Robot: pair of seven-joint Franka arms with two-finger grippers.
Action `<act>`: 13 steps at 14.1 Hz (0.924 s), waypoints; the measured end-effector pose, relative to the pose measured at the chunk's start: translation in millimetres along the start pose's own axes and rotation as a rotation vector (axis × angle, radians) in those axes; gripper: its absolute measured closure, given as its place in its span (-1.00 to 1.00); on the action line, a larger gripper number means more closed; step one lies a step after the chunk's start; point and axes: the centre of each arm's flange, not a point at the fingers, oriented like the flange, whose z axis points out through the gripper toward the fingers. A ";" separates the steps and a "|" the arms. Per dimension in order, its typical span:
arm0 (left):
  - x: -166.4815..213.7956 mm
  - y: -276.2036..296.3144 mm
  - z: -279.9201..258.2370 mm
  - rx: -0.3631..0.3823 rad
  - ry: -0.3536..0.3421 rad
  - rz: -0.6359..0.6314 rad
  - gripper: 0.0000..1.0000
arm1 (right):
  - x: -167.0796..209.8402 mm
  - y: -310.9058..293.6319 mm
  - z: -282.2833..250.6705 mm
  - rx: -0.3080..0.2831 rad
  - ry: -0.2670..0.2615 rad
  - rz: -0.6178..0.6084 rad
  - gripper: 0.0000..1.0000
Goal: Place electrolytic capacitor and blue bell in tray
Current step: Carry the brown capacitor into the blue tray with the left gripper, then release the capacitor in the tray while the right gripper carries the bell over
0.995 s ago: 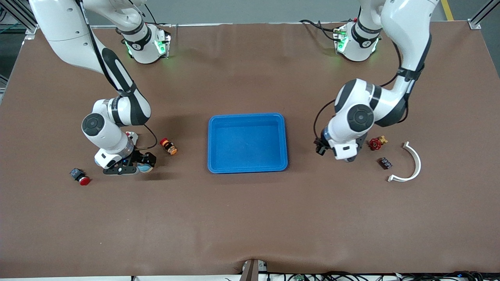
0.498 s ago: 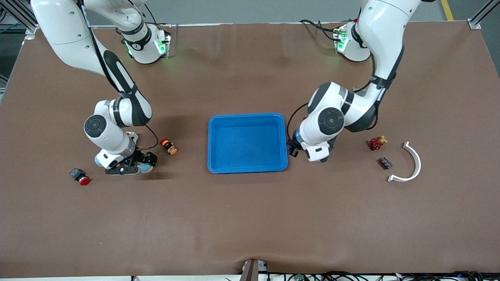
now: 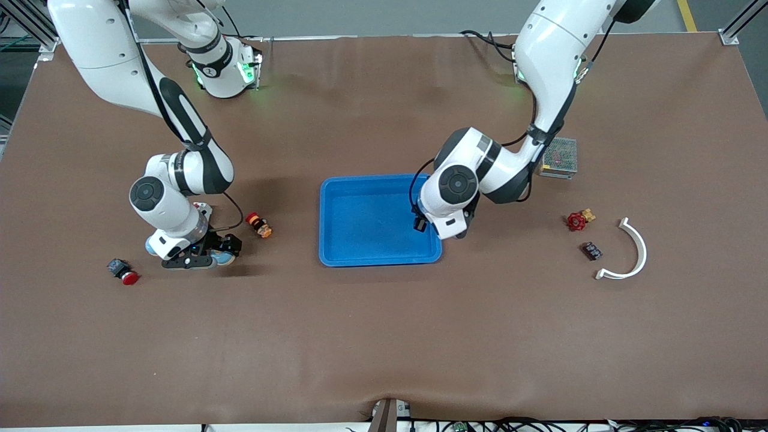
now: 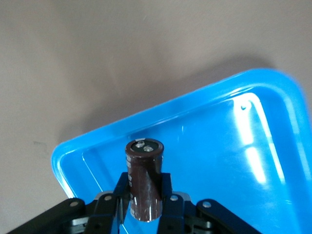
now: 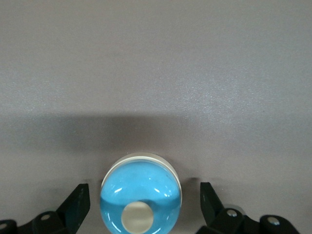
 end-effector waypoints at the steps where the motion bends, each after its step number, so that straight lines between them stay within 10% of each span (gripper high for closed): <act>1: -5.7 -1.3 7.4 0.007 0.002 -0.006 0.41 | -0.1 -0.3 0.3 0.000 0.000 -0.001 -1.00; 10: -24.1 -2.0 46.5 0.014 -0.023 -0.061 0.32 | 0.0 -0.6 2.7 0.000 0.009 -0.002 -0.49; 13: -24.4 4.9 33.3 -0.013 -0.030 -0.073 -0.10 | 1.4 -0.8 1.7 0.001 0.013 -0.002 -0.31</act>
